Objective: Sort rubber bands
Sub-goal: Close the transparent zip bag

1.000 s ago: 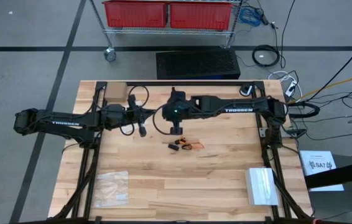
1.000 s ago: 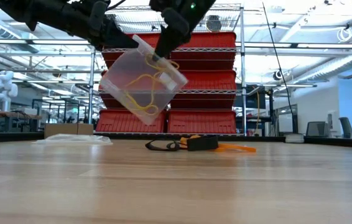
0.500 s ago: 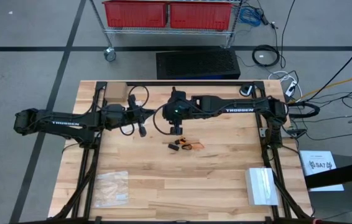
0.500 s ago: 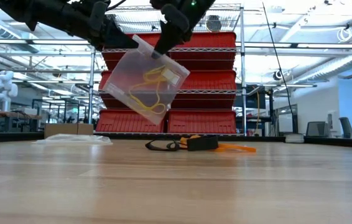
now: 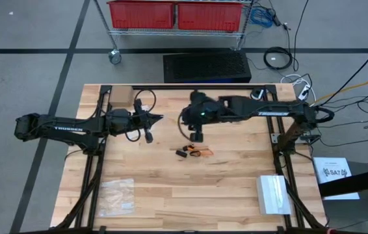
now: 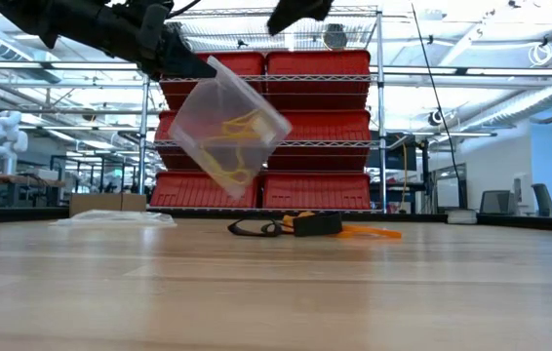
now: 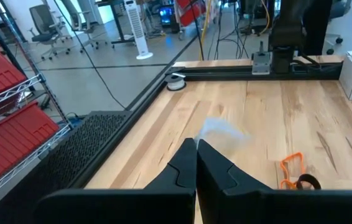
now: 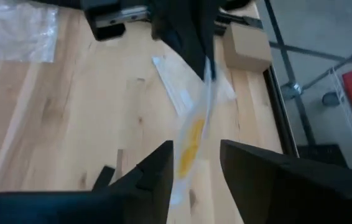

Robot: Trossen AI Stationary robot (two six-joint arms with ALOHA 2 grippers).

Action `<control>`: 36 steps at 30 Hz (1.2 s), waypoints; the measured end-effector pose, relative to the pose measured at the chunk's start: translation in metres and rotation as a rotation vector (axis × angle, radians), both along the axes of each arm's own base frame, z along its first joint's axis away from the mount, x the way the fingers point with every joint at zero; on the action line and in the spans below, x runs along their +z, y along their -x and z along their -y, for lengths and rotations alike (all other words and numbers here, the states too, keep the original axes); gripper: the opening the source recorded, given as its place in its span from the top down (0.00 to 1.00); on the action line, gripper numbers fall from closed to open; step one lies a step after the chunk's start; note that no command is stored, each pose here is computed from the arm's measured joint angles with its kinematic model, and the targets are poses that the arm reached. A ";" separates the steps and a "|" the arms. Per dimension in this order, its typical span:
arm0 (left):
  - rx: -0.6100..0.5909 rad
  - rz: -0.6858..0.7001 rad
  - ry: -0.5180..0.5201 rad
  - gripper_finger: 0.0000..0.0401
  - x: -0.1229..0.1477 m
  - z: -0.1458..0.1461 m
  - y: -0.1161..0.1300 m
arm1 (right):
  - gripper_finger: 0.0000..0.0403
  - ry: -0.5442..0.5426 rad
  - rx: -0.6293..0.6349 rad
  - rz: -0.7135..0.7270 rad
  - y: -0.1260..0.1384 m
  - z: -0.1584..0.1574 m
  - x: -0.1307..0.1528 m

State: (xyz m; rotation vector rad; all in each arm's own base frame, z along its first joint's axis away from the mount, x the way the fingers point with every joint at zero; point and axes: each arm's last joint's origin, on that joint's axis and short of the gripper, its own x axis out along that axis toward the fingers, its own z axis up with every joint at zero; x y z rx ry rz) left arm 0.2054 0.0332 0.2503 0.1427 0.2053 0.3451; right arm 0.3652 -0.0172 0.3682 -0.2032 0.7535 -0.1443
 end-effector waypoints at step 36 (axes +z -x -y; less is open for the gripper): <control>0.003 0.018 0.014 1.00 0.001 0.000 0.000 | 0.73 -0.031 -0.120 0.545 0.061 0.017 -0.184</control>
